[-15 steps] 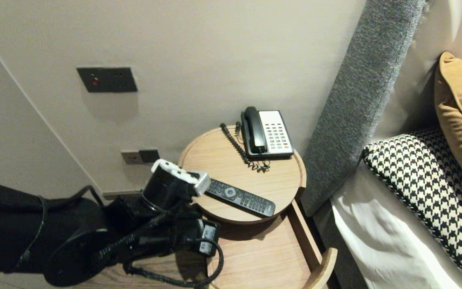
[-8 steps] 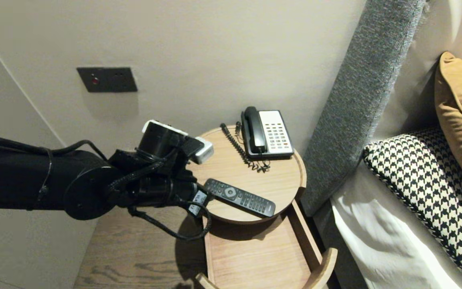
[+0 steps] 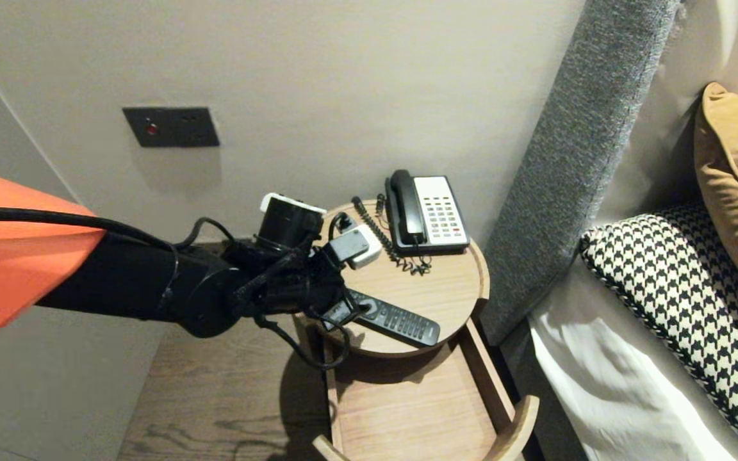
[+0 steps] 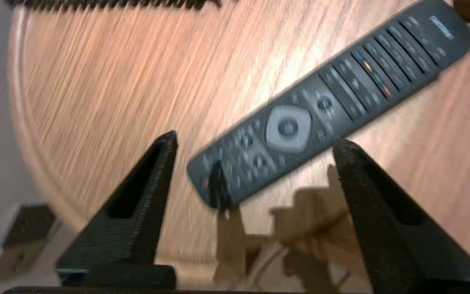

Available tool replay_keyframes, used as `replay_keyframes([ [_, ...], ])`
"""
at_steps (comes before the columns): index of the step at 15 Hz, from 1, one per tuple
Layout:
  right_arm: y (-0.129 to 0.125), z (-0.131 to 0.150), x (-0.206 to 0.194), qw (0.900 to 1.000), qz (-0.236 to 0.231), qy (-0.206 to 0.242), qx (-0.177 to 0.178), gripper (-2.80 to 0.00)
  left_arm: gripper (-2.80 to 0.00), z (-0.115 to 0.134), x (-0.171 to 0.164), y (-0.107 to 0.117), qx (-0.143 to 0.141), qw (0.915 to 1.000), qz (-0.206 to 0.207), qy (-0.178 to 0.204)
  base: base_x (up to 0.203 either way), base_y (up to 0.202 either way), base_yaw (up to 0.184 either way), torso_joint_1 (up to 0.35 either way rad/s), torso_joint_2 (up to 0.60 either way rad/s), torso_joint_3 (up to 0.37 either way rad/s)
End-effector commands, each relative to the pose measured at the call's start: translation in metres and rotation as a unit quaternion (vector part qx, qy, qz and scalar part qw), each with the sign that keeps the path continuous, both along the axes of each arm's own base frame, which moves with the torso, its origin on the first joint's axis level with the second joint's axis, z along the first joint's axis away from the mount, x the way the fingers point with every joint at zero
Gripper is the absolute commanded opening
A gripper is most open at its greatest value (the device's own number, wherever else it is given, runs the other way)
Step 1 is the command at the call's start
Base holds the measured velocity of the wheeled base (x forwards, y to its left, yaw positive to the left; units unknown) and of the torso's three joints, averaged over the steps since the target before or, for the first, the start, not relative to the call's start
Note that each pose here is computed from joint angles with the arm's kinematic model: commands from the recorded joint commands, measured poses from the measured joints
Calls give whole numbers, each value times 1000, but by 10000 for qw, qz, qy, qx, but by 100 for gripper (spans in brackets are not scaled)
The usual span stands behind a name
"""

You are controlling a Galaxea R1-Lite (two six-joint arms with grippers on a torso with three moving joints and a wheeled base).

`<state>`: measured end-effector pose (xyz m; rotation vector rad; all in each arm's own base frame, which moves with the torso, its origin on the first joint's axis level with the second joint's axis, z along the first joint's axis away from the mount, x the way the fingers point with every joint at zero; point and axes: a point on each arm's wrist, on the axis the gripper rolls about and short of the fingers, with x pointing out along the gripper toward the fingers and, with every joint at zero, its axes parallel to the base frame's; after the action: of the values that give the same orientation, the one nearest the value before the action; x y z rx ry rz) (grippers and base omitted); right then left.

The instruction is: Put the remote controls on the table in the drawer one by one

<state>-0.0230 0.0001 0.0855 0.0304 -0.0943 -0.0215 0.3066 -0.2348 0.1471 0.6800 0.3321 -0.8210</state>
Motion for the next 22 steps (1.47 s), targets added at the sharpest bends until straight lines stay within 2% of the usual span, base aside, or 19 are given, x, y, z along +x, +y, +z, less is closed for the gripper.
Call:
replay_keyframes([
  [1,0,-11,3,9998,0,194,3,-280,0,-22,14,-11,115,9999,-35,98,0,0,0,0,0,0],
  [3,0,-11,3,9998,0,195,3,-280,0,-20,25,-16,102,9999,-59,102,0,0,0,0,0,0],
  [6,0,-11,3,9998,0,194,3,-280,0,-25,32,-18,64,9979,-369,526,0,0,0,0,0,0],
  [11,0,-11,3,9998,0,194,10,-280,0,-22,48,-30,-113,9982,-457,364,0,0,0,0,0,0],
  [13,0,-11,3,9998,0,196,3,-280,0,-21,49,-30,-121,9975,-560,424,0,0,0,0,0,0],
  [16,0,-11,3,9998,0,194,3,-280,0,-9,45,-23,-195,9966,-614,515,0,0,0,0,0,0],
  [18,0,-11,3,9998,0,201,3,-280,0,1,40,-10,-262,9959,-634,591,0,0,0,0,0,0],
  [22,0,-11,3,9998,0,202,3,-280,0,-2,38,-5,-224,9957,-602,665,0,0,0,0,0,0],
])
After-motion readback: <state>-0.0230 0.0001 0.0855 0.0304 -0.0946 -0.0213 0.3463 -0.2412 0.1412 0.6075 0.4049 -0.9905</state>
